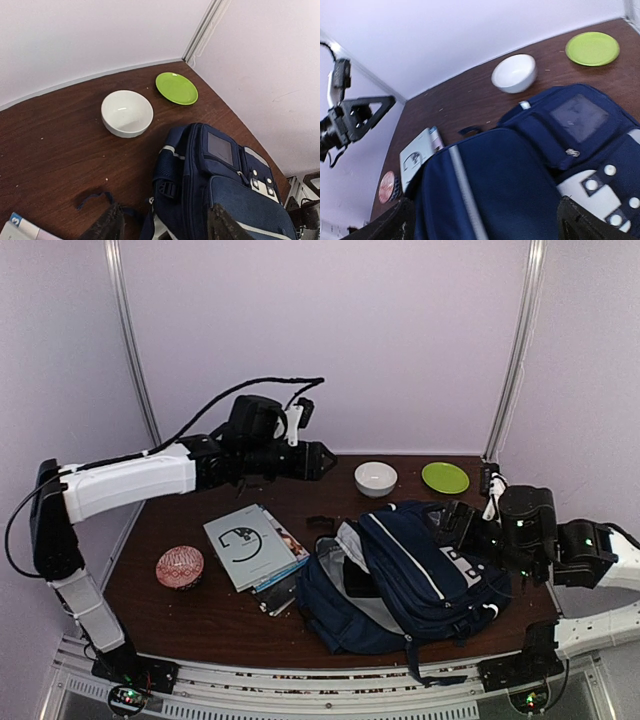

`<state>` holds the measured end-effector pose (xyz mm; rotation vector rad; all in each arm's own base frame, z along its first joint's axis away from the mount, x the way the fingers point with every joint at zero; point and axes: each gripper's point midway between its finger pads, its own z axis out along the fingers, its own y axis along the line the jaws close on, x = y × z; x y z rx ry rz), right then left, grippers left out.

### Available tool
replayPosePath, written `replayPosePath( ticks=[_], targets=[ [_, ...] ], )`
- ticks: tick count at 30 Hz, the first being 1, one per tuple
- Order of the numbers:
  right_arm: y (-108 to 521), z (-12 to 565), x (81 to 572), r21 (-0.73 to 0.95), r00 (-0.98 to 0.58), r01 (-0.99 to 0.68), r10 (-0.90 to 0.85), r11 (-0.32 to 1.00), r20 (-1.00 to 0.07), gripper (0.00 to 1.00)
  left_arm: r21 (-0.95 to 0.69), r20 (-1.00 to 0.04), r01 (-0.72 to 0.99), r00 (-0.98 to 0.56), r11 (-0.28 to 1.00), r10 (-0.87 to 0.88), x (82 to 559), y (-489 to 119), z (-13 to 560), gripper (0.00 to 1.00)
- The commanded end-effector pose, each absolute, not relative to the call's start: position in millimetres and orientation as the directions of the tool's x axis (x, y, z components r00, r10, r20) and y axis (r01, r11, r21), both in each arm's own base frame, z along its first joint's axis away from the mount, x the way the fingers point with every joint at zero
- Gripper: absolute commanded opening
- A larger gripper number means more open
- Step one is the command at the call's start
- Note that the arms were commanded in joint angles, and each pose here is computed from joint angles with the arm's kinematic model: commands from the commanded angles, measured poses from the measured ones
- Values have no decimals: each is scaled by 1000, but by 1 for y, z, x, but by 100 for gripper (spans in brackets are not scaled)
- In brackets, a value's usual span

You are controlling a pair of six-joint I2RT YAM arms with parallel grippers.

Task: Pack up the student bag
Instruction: Adjust the student bag at the center of the board.

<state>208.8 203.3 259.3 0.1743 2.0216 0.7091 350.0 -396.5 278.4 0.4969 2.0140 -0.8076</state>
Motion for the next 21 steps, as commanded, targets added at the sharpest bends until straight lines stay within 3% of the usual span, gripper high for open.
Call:
replayPosePath(
  ticks=[1,10,18,21],
  targets=[
    [118,191,208,534,-492,234,573,813,-656,98,-390,-820,682,-562,618,104,355,-439,263,97],
    [43,112,180,478,-392,551,718,684,-575,96,-507,-745,653,-661,563,95,359,-470,201,91],
    [87,59,191,507,-527,526,730,683,-435,95,-540,-657,595,-740,596,144,314,-463,133,82],
    [102,58,200,505,-567,485,696,714,-440,95,-532,-642,621,-739,575,203,282,-472,117,77]
  ],
)
